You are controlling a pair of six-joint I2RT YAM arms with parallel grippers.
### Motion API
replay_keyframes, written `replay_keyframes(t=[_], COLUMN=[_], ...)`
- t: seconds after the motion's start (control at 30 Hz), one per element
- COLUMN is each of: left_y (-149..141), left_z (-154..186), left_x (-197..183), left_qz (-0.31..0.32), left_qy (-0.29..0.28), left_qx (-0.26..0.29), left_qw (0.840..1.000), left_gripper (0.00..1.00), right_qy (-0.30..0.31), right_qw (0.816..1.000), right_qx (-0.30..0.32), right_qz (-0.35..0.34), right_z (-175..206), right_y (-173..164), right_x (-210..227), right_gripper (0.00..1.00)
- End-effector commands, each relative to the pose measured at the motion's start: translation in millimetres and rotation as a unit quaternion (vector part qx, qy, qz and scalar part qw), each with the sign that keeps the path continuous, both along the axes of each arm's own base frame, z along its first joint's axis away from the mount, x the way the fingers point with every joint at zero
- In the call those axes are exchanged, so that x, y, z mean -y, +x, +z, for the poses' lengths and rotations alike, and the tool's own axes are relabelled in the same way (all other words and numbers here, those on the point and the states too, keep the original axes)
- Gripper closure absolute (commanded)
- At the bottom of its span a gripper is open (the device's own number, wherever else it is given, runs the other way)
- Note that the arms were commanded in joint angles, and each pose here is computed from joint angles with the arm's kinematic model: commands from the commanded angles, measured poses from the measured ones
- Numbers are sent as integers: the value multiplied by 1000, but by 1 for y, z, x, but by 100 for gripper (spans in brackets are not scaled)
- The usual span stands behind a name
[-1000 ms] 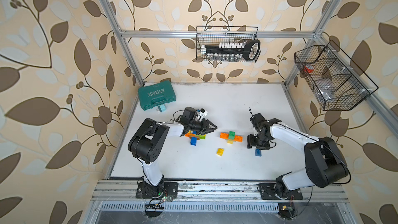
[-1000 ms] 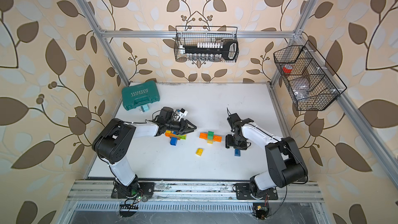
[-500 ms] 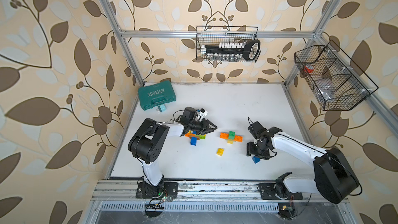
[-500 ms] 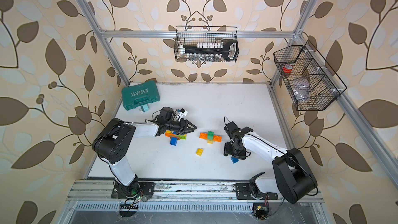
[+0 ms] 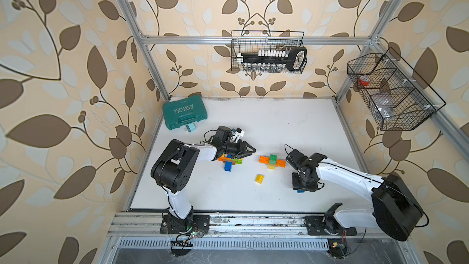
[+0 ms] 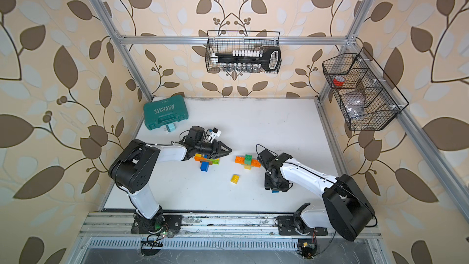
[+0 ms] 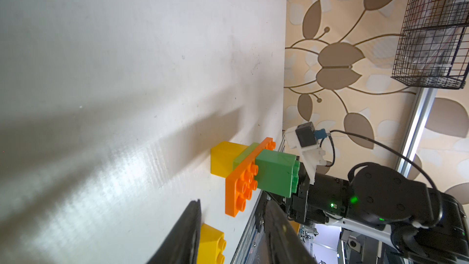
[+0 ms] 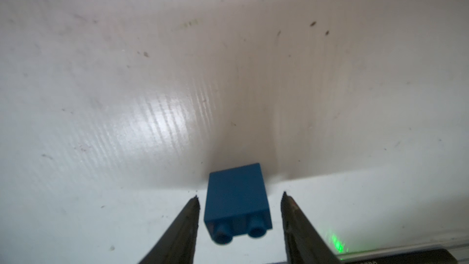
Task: Assemble a fork with lego
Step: Pick up the lego brick from the center of the board.
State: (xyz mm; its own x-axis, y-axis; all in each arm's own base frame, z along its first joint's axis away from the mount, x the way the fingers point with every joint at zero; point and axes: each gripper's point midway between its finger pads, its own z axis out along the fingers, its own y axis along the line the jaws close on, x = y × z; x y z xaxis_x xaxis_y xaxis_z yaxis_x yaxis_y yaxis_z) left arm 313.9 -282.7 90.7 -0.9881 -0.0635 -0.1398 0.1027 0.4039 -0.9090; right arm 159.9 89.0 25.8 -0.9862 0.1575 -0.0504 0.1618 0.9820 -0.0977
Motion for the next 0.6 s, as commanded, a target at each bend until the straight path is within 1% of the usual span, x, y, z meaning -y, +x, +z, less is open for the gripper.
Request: replay_keyframes(t=[0.0,0.1,0.17,0.3,0.43,0.57], left_y=[0,0,0,0,1,1], left_z=[14,14,13,12,12,12], left_x=[0,0,0,0,0,0], left_qz=[-12,-12,-12,-11,-11,-10], left_qy=[-18,-18,-17,-15,-14,-13], left_qx=[17,16,15,13,13,11], left_qw=[1000,1000,1000,1000,1000,1000], left_gripper=[57,57,57,57,57,57], right_qy=[-22,-21,-18,-12,-6,-3], right_qw=[1000,1000,1000,1000,999,999], right_qx=[12,15,16,12,12,1], right_qz=[8,15,19,26,33,50], right_z=[5,3,2,0,-1,-1], right_y=[7,10,12,15,16,16], right_x=[2,0,-2,-7,-9,-13], right_gripper=[47,48,50,60,64,77])
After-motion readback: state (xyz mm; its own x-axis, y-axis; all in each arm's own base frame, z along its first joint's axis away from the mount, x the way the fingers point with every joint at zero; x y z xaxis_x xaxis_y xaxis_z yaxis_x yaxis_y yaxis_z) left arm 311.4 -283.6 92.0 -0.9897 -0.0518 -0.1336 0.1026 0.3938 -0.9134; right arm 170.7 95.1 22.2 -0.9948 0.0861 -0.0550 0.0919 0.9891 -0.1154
